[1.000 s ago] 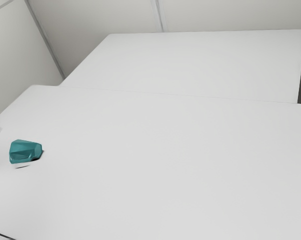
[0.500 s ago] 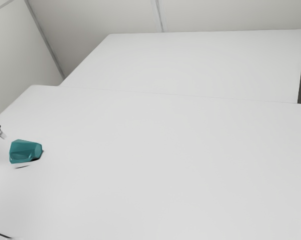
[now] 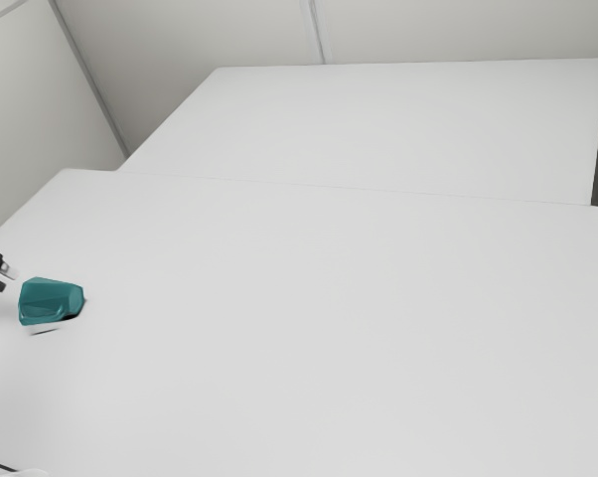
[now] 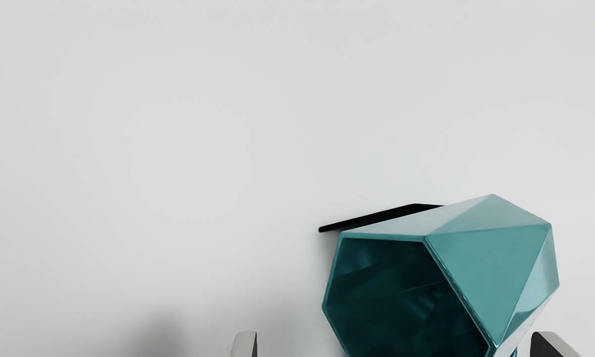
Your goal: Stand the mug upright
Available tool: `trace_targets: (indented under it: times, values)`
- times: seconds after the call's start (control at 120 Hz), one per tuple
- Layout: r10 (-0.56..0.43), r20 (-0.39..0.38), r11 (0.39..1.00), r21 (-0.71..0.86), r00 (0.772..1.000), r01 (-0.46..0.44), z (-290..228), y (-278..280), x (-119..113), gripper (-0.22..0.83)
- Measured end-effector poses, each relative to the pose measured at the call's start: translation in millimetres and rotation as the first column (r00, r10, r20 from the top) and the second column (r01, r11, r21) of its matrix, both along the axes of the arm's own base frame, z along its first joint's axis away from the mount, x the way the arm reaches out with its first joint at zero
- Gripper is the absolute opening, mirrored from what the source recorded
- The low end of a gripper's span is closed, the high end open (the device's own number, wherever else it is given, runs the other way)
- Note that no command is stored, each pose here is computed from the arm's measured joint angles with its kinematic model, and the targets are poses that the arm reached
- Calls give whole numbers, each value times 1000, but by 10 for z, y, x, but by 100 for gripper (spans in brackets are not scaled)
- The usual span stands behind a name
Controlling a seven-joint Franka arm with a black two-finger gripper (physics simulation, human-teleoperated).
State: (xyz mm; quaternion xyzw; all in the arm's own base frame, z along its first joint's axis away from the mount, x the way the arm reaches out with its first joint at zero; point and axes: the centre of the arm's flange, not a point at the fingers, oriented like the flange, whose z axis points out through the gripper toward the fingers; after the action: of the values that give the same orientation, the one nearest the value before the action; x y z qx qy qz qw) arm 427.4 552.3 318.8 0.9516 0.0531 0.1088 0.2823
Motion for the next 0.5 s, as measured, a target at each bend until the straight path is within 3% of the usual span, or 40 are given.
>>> trace_targets:
  times: [0.3, 0.5]
  values:
    - [4, 86, 995, -104, 996, 5, -164, -74, -50, 61]
    - [18, 117, 989, -145, 993, -1, -189, -29, -232, 61]
